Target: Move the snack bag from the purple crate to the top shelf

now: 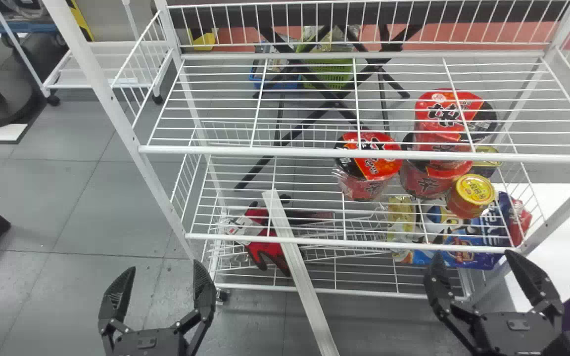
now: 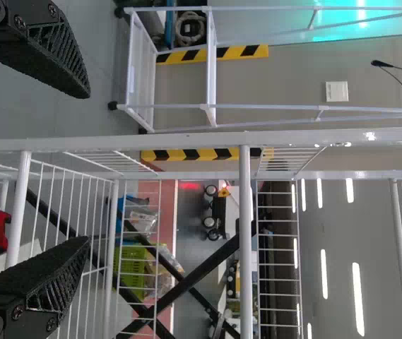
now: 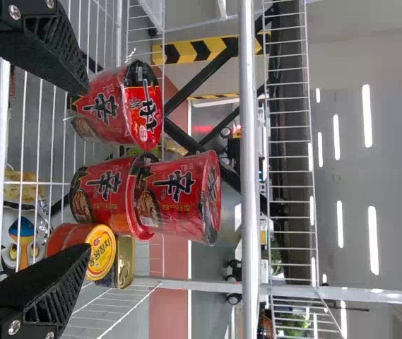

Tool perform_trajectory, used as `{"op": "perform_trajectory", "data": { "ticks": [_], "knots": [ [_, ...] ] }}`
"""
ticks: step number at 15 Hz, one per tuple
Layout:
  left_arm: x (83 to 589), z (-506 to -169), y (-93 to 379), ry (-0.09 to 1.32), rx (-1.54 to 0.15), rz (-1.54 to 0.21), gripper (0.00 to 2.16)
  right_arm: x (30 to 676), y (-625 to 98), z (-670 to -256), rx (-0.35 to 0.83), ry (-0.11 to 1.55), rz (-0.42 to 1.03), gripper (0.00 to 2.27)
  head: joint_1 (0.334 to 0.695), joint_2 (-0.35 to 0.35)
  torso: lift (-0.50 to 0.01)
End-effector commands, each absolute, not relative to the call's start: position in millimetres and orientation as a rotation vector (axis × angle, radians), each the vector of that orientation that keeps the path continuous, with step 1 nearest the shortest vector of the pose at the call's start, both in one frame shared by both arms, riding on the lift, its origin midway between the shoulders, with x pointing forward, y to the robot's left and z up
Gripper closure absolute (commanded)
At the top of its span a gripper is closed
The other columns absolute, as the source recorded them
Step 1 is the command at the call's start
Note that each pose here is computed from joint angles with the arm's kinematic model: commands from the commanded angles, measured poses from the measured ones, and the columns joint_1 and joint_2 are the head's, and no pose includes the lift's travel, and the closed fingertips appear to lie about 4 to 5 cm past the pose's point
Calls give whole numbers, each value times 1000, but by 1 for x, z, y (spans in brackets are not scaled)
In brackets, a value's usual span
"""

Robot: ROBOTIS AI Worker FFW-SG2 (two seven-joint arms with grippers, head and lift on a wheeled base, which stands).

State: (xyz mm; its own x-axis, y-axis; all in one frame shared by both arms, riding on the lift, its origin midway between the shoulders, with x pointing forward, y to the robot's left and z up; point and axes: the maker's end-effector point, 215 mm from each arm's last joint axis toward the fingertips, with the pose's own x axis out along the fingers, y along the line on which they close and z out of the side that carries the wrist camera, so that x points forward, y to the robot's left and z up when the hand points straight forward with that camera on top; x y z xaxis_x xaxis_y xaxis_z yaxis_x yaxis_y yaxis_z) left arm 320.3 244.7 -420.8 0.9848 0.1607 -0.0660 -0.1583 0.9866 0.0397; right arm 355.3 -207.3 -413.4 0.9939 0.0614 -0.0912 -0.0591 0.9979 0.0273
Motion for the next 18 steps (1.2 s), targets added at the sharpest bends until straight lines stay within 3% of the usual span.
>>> {"op": "perform_trajectory", "data": {
  "ticks": [1, 12, 15, 18],
  "knots": [
    [320, -420, 245, 66, 35, 159, 90, 355, -208, -413, 21, 91, 57, -2, 695, 65, -447],
    [319, -421, 245, 66, 33, 164, 90, 354, -210, -405, 42, 61, 29, -2, 695, 64, -452],
    [319, -422, 245, 68, 34, 164, 90, 345, -208, -381, 60, -28, 33, -2, 695, 62, -452],
    [319, -422, 245, 67, 35, 162, 90, 348, -217, -388, 65, 14, -28, 22, 695, 59, -452]
  ]
}}
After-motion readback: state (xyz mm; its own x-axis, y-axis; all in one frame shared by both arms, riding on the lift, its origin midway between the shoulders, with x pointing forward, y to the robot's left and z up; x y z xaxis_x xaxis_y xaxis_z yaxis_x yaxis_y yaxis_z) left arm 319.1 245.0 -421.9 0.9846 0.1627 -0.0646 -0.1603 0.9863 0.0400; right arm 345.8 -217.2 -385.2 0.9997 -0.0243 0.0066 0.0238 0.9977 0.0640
